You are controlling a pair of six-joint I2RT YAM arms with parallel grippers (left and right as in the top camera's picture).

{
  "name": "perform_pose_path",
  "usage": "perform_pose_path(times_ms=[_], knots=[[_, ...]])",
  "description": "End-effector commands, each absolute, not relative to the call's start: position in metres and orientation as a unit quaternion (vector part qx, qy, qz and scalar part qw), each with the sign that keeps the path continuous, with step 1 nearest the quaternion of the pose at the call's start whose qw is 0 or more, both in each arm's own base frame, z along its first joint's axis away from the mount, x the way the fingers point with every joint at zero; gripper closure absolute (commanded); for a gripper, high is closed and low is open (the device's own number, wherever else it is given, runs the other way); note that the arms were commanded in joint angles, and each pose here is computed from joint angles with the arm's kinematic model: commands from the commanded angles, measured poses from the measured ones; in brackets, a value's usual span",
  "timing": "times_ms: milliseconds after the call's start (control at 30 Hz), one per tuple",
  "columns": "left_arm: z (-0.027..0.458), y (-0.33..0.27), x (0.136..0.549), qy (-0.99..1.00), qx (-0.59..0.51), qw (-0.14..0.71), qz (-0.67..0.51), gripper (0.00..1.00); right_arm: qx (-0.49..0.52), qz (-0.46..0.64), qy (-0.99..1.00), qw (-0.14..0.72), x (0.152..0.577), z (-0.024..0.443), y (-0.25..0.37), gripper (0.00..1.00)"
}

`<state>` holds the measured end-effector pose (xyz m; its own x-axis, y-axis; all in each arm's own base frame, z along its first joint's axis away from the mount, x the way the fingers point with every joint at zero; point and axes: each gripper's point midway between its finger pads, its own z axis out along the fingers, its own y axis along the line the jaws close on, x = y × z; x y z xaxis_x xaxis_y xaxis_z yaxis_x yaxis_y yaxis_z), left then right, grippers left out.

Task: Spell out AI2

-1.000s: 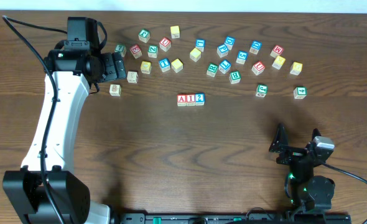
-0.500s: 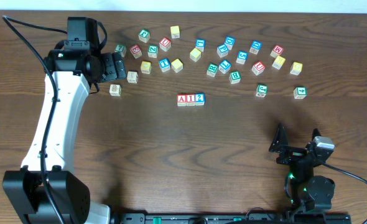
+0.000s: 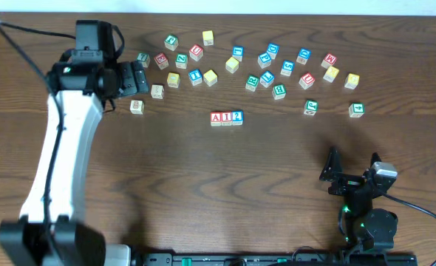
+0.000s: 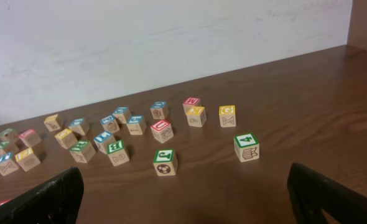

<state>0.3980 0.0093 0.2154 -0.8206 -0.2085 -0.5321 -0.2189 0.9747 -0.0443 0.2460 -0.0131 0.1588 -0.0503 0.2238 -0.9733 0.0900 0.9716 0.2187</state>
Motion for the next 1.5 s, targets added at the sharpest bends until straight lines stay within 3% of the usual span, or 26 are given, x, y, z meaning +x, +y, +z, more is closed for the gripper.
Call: perform_pose_path(times_ms=[0,233,533,867,1100,1467], knots=[[0.268,0.013,0.373,0.929,-0.114,0.352,0.008,0.01,0.106,0.047,0.723,0.681,0.246,0.158,-0.014,0.01],[0.303,0.035,0.33,0.842,-0.137,0.521,0.002,0.01,0.106,0.047,0.723,0.681,0.246,0.158,-0.014,0.01],[0.266,0.043,0.268,0.746,-0.141,0.651,0.008,0.01,0.106,0.047,0.723,0.681,0.246,0.158,-0.014,0.01],[0.194,0.042,0.25,0.711,-0.129,0.691,0.014,0.01,0.106,0.047,0.723,0.681,0.246,0.158,-0.014,0.01],[0.174,0.041,0.244,0.7,-0.119,0.704,0.022,0.01,0.106,0.047,0.723,0.681,0.246,0.158,-0.014,0.01],[0.137,0.04,0.24,0.749,-0.121,0.651,0.024,0.01,0.106,0.047,0.723,0.681,0.246,0.158,-0.014,0.01]])
